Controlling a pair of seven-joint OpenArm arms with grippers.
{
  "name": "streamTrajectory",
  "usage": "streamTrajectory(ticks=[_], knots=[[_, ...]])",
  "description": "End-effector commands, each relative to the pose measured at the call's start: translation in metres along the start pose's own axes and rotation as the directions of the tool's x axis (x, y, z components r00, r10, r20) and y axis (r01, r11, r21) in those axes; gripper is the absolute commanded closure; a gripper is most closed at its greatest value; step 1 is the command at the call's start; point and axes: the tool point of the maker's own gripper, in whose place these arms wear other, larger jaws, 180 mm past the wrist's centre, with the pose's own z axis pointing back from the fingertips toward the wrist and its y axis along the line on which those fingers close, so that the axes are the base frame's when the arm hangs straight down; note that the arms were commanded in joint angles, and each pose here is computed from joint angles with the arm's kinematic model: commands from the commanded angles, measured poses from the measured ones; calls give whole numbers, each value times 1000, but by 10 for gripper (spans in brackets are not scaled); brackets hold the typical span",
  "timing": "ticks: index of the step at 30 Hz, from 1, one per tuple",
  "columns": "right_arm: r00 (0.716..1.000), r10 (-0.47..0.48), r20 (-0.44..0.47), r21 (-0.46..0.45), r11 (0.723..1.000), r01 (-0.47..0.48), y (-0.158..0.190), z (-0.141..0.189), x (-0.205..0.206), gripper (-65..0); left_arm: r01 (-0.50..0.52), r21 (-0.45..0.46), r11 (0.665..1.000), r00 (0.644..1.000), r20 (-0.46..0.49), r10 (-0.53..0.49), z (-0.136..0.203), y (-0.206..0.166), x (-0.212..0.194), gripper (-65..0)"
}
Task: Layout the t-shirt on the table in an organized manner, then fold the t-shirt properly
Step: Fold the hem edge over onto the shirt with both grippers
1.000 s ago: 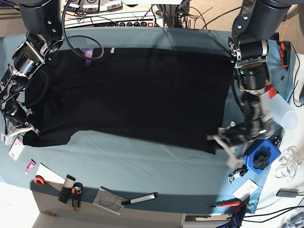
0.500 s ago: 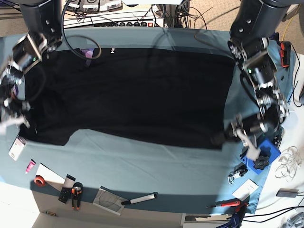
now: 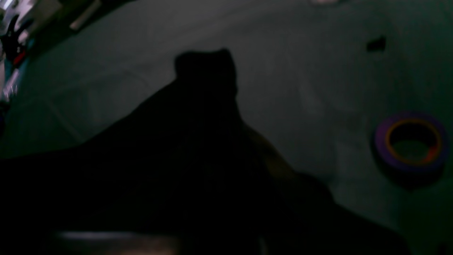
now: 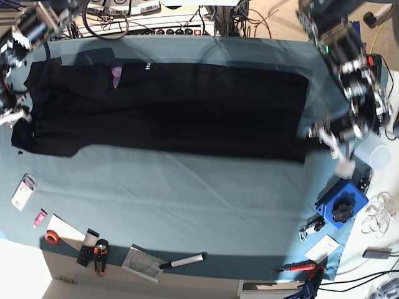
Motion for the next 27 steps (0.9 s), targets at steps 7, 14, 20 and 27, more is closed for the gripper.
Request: streamTrajectory(ticks=[7,14,20,27], knots=[[1000,24,-14,-60,998,-25,-18,28,-7,0,-15,19,1000,1000,11,15,11,1,-8,0],[1000,-19,-22,-132,991,16,-41,53,-17,0,48,61,997,999,2,-48,24,-5,-13,0],[999,-30,-38,-133,991,24,-41,53,-23,0,111,179,978,992,-83,-97,38,6,-31,0],[998,-55,-41,-121,991,50,-37,49,-33,0,126,189,974,990,-88,-110,43,3,-34,0]])
